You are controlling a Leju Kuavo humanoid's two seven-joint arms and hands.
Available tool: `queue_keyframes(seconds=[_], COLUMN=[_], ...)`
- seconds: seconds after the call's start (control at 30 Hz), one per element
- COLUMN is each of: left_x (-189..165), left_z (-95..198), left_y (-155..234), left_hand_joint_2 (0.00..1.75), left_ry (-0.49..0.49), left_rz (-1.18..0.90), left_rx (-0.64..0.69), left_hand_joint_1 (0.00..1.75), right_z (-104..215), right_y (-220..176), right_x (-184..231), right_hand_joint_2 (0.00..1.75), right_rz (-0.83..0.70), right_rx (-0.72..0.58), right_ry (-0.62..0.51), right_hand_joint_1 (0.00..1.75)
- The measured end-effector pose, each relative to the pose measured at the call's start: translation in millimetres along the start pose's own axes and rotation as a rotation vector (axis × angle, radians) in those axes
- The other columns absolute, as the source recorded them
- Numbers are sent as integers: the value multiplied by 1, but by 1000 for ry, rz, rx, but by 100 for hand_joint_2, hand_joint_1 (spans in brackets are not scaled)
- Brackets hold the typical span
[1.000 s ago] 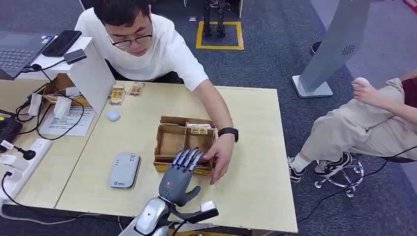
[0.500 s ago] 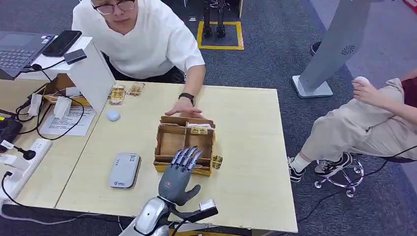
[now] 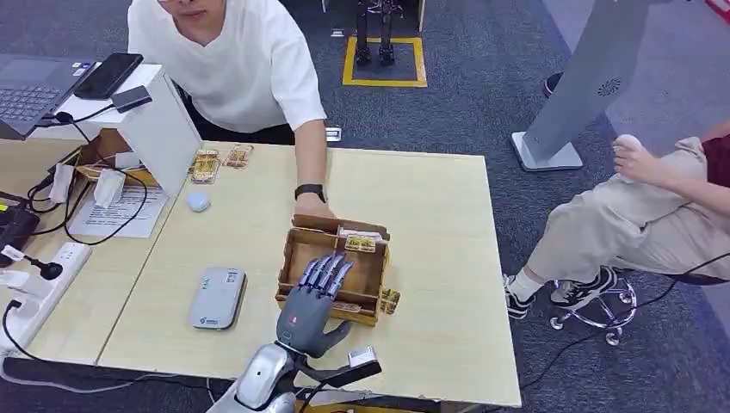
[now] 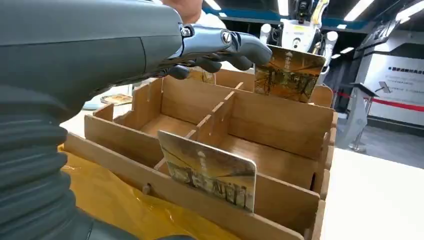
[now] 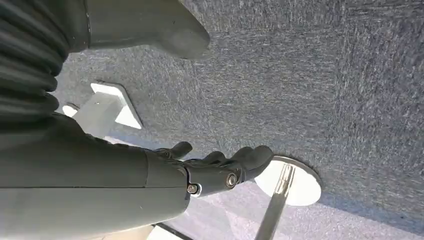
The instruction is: Pass the card to the sensor for recognition and then transmit it.
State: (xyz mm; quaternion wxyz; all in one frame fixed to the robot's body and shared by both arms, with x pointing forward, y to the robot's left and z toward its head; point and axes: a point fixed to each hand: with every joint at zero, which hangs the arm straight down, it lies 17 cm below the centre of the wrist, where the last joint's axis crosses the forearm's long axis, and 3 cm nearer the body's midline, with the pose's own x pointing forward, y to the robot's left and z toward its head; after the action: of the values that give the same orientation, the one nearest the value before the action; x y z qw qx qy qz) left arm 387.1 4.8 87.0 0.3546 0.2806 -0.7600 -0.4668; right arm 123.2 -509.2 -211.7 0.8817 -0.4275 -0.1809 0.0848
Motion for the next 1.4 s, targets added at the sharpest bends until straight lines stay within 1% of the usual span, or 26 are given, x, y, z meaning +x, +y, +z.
queue_keyframes(seconds=[0.57,0.63,0.7,0.77,0.8,0.83,0.87,0.9,0.97,1.0,1.13,1.17,1.2,1.27,1.3,1.4], left_x=[3,3,3,4,5,5,6,6,7,8,8,8,7,7,6,6], left_z=[-3,-3,-3,-3,-3,-3,-3,-3,-3,-2,-1,-1,0,1,2,5], left_y=[1,1,1,1,1,1,2,2,2,2,1,1,1,1,1,0], left_hand_joint_2=[175,175,175,175,175,175,175,175,175,175,175,175,175,175,175,175], left_ry=[-1,-1,-2,-6,-9,-11,-14,-14,-21,-24,-29,-28,-28,-29,-28,-27], left_rz=[7,6,7,10,12,14,16,20,27,31,37,37,36,34,34,35], left_rx=[5,5,5,5,6,6,7,7,9,9,9,8,7,7,8,4], left_hand_joint_1=[2,9,24,26,23,28,51,105,148,157,148,117,112,110,105,105], right_z=[3,3,4,4,4,4,4,5,5,5,5,5,5,5,5,5], right_y=[5,6,7,7,7,8,8,8,8,8,8,8,8,8,8,8], right_x=[2,3,3,3,3,3,3,3,3,3,2,2,2,2,2,1], right_hand_joint_2=[175,175,175,175,175,175,175,175,175,175,175,175,175,175,175,175], right_rz=[3,3,2,2,2,2,2,1,1,-1,-5,-5,-5,-6,-6,-8], right_rx=[9,11,12,13,13,14,14,14,15,15,14,14,14,14,14,13], right_ry=[-6,-6,-7,-6,-5,-5,-5,-5,-5,-4,-1,-1,-1,-1,-1,1], right_hand_joint_1=[0,0,0,0,0,0,0,0,0,0,0,0,0,0,0,0])
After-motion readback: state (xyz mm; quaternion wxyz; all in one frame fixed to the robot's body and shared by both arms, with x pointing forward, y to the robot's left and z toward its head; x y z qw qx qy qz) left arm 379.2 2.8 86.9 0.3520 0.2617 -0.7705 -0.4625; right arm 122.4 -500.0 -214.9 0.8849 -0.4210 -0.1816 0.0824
